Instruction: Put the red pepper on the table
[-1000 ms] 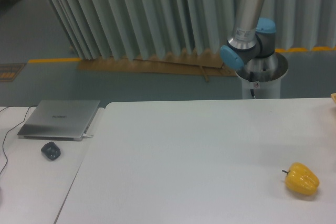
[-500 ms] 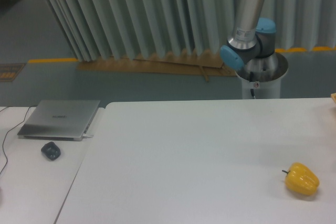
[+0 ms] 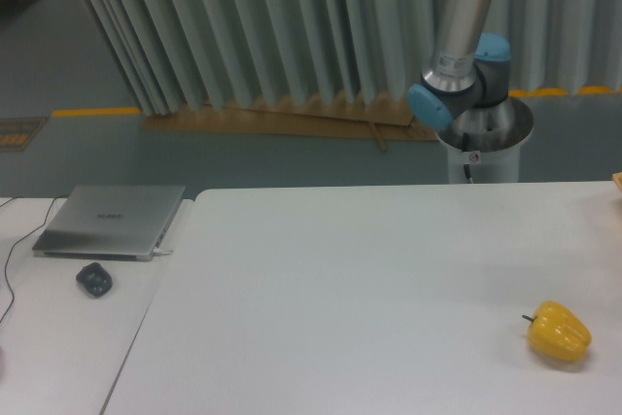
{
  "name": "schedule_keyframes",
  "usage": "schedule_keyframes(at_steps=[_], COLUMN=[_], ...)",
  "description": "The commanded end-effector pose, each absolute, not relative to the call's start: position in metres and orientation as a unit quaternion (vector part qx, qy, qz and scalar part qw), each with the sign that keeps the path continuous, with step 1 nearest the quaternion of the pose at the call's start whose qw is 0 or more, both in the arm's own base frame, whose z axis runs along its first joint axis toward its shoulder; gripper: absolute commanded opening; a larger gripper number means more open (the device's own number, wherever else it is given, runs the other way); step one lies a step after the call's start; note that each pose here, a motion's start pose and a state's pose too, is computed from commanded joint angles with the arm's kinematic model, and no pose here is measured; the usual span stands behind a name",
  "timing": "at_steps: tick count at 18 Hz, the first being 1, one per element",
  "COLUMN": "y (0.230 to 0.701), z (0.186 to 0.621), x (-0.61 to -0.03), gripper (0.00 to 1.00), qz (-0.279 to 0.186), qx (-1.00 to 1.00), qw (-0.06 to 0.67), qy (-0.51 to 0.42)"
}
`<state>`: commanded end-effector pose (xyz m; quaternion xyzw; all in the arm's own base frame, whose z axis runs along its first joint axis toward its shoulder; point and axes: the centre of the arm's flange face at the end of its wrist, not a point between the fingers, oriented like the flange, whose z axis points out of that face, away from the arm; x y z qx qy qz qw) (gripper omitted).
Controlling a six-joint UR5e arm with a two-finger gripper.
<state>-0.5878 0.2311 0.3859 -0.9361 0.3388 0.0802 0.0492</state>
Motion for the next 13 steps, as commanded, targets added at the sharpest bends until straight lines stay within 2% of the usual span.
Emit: schedule_keyframes(at_steps=[8,11,13], y=[0.232,0.227,0.241], z=[0.393,0.406,0.411], x=[-0.585,-0.585,-0.58], gripper=[1.0,1.0,1.0], qz=[0.086,0.11,0.122], qx=[-0.926,-0.914,-0.905], qw=[0.043,-0.014,-0.023], qy=[0.364,0.39,0.406])
